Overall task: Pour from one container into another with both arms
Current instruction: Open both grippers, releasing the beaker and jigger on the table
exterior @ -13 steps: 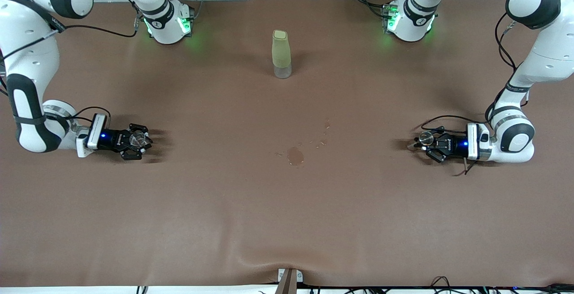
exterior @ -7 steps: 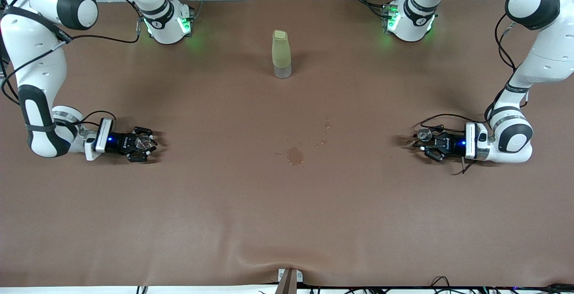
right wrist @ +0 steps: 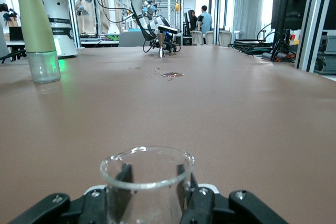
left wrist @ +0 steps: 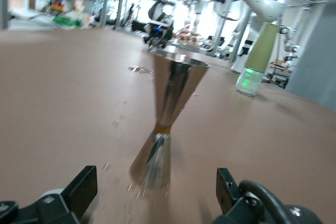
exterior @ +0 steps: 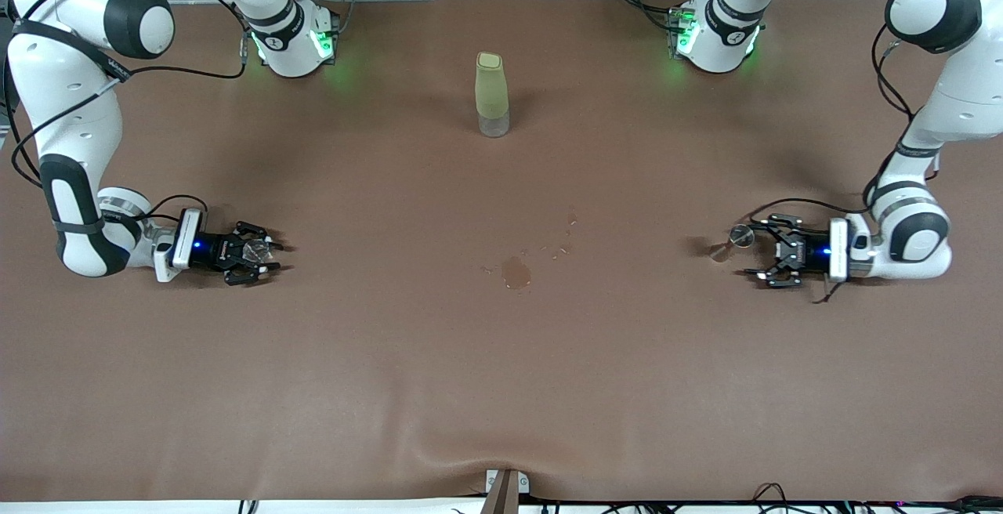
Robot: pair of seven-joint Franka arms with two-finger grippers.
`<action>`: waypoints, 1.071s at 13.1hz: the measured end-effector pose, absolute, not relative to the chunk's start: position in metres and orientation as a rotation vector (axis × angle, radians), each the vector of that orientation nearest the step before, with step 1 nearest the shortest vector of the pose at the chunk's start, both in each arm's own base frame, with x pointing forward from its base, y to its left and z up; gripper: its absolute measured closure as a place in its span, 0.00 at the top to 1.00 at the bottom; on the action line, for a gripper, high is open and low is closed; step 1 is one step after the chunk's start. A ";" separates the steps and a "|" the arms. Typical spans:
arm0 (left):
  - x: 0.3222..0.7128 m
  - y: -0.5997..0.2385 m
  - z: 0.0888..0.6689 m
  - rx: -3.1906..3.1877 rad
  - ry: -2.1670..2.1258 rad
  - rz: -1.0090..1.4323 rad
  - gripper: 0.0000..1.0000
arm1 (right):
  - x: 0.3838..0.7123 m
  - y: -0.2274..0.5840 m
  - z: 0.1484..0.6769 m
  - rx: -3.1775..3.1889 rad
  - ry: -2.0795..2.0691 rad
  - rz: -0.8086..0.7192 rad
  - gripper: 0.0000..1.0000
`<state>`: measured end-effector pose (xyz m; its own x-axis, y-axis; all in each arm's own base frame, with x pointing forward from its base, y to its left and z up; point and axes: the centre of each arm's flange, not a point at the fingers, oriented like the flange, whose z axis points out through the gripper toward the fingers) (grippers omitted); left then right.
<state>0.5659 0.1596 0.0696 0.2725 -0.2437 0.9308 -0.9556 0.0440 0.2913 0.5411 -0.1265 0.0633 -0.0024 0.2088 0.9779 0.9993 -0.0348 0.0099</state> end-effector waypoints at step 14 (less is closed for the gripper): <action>0.645 0.203 0.255 2.033 -0.749 0.273 1.00 | 0.547 -0.248 0.231 -1.893 -0.960 -0.272 1.00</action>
<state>0.6455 0.2026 0.2546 0.7899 -0.4010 0.4639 -0.6053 -0.3894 0.6942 0.5466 -0.2477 0.2307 0.6652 0.5040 0.5509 0.7179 -0.2289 -0.6575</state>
